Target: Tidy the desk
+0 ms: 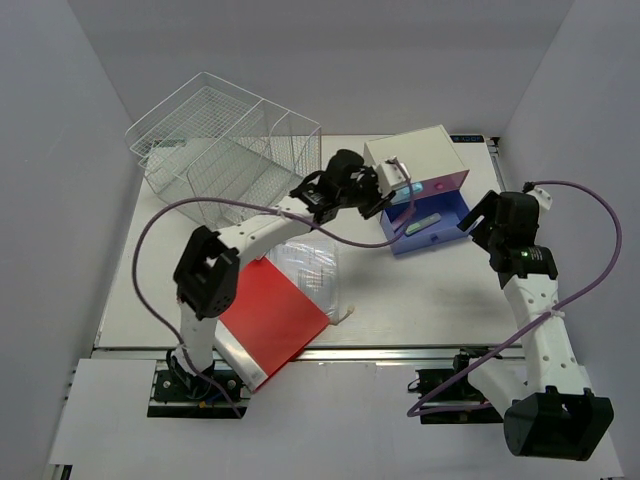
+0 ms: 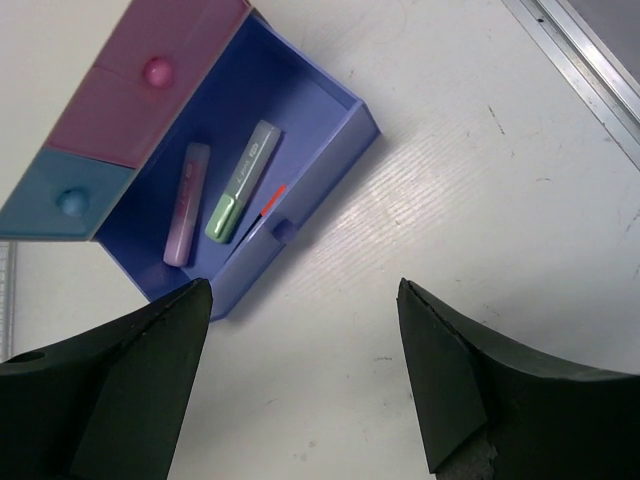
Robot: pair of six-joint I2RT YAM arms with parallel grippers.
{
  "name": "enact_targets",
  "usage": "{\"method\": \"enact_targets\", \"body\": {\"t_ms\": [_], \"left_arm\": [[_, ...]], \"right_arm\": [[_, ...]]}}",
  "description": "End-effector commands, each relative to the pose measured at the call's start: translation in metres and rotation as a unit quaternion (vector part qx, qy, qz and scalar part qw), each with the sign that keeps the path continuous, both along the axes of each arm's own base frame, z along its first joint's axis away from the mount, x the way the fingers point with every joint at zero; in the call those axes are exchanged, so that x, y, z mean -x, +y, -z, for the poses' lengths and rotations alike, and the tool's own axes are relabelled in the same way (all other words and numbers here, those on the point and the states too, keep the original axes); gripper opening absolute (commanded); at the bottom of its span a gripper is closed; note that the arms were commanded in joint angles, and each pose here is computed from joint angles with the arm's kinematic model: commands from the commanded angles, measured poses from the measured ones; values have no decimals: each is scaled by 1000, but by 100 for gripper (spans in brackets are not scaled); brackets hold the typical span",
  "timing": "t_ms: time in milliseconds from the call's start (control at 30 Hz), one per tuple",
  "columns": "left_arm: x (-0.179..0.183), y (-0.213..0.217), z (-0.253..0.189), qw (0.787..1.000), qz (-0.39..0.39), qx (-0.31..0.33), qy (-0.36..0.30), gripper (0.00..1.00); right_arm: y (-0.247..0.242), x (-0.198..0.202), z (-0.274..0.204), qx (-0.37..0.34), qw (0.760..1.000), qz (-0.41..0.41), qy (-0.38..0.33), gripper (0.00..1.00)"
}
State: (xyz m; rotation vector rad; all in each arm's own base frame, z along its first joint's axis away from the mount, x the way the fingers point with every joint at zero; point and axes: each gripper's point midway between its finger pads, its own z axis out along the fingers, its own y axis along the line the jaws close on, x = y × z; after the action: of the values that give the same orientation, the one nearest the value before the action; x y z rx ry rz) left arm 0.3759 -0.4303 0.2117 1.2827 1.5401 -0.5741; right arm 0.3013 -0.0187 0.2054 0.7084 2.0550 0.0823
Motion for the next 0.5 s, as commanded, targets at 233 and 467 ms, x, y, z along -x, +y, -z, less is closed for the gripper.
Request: {"method": "enact_targets", "body": {"t_ms": [233, 467], "left_arm": [[-28, -88, 1, 998, 19, 62, 15, 22], [-36, -90, 5, 997, -29, 70, 30, 75]], "right_arm": [[-13, 13, 5, 12, 999, 36, -3, 82], [-11, 14, 7, 16, 1000, 22, 4, 83]]}}
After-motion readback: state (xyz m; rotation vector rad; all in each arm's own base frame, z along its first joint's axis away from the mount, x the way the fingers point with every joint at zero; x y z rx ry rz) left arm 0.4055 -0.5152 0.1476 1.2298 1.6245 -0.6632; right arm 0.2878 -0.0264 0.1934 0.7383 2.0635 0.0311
